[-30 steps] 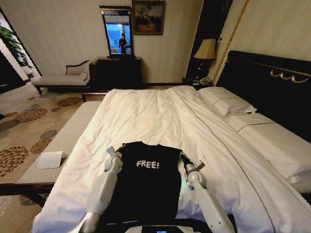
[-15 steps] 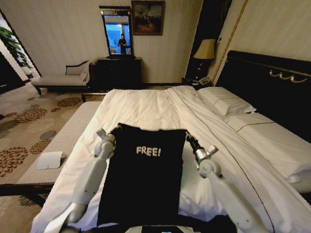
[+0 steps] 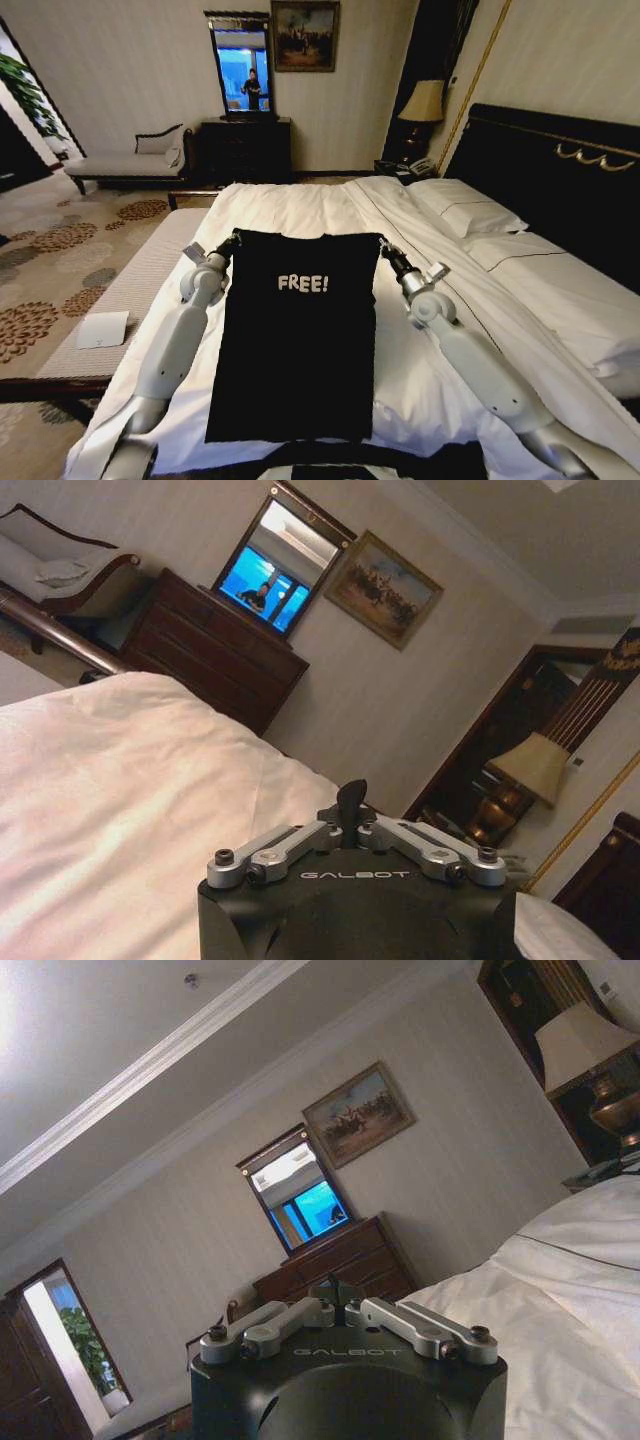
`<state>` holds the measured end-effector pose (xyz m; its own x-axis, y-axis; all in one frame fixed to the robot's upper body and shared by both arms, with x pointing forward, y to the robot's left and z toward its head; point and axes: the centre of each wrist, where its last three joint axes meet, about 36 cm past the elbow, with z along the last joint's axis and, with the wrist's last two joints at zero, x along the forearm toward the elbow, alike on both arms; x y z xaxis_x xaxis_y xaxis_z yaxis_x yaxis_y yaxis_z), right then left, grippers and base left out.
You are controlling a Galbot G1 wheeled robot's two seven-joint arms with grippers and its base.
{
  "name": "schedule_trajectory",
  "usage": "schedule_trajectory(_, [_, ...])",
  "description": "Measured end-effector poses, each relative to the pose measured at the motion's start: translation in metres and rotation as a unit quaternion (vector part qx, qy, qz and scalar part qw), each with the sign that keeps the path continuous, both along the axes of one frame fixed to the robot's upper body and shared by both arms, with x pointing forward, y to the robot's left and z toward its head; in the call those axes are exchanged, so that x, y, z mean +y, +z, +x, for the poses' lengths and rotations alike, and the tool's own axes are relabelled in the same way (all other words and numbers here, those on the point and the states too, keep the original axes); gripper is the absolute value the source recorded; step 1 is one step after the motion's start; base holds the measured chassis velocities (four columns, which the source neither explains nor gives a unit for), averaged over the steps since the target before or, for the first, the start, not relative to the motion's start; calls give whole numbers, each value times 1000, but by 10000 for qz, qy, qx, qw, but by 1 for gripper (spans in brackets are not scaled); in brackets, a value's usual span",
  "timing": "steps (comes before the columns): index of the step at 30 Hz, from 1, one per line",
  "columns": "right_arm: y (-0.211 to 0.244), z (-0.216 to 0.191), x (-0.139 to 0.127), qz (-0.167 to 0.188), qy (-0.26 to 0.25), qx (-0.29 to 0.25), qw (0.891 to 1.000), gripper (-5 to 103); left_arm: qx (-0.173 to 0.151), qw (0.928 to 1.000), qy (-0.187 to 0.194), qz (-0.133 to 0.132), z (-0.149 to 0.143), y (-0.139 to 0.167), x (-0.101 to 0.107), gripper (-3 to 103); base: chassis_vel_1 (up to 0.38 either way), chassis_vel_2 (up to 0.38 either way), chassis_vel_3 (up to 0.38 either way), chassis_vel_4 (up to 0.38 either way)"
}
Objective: Fold the clothes on the bed.
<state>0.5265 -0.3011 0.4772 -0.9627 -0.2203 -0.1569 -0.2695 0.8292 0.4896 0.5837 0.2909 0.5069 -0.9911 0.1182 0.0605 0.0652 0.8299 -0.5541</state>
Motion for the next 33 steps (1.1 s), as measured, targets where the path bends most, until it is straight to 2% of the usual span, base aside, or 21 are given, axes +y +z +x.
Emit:
schedule_trajectory(4, [-11, -17, -1, -26, -78, 104, 9999, 0, 49, 9999, -72, 77, -11, -8, 0, 1, 0, 0, 0, 0])
schedule_trajectory(6, [-26, -43, -1, -244, -130, 266, 9993, 0, 129, 9998, -121, 102, -27, -20, 0, 1, 0, 0, 0, 0])
schedule_trajectory(7, [-26, -43, -1, -244, -130, 266, 9993, 0, 129, 9998, -121, 102, -27, -20, 0, 1, 0, 0, 0, 0])
schedule_trajectory(10, [-52, -82, 1, -611, -263, 591, 9960, 0, 398, 9986, -147, 303, -68, -49, 1, 1, 0, 0, 0, 0])
schedule_trajectory(11, [-52, -82, 1, -611, -263, 591, 9960, 0, 398, 9986, -147, 303, -68, -49, 1, 1, 0, 0, 0, 0])
schedule_trajectory(14, [-76, -125, 10, -650, -399, 937, 9927, 0, 616, 9950, -123, 780, -121, -64, 1, 1, 0, 0, 0, 0])
schedule_trajectory(15, [-76, -125, 10, -650, -399, 937, 9927, 0, 616, 9950, -123, 780, -121, -64, 1, 1, 0, 0, 0, 0])
schedule_trajectory(17, [-81, -154, 15, -606, -460, 1188, 9900, 0, 698, 9920, -116, 1043, -155, -64, 0, 1, 0, 0, 0, 0])
schedule_trajectory(19, [-82, -165, 17, -603, -506, 1297, 9884, 0, 734, 9910, -110, 1111, -166, -64, -1, 1, 0, 0, 0, 0])
schedule_trajectory(22, [-78, -204, 30, -749, -728, 1848, 9772, 0, 973, 9857, -98, 1374, -201, -64, -5, 1, 0, 0, 0, 0])
schedule_trajectory(23, [-78, -204, 30, -749, -728, 1848, 9772, 0, 973, 9857, -98, 1374, -201, -64, -5, 1, 0, 0, 0, 0])
schedule_trajectory(26, [-81, -242, 40, -842, -795, 2245, 9676, 0, 1322, 9762, -172, 1711, -230, -69, -5, 1, 0, 0, 0, 0])
schedule_trajectory(27, [-81, -242, 40, -842, -795, 2245, 9676, 0, 1322, 9762, -172, 1711, -230, -69, -5, 1, 0, 0, 0, 0])
schedule_trajectory(30, [-97, -279, 52, -934, -894, 2608, 9567, 0, 1675, 9620, -289, 2135, -250, -83, -1, 1, 0, 0, 0, 0])
schedule_trajectory(31, [-97, -279, 52, -934, -894, 2608, 9567, 0, 1675, 9620, -289, 2135, -250, -83, -1, 1, 0, 0, 0, 0])
schedule_trajectory(33, [-108, -292, 57, -945, -968, 2716, 9529, 0, 1853, 9550, -350, 2288, -257, -88, 0, 1, 0, 0, 0, 0])
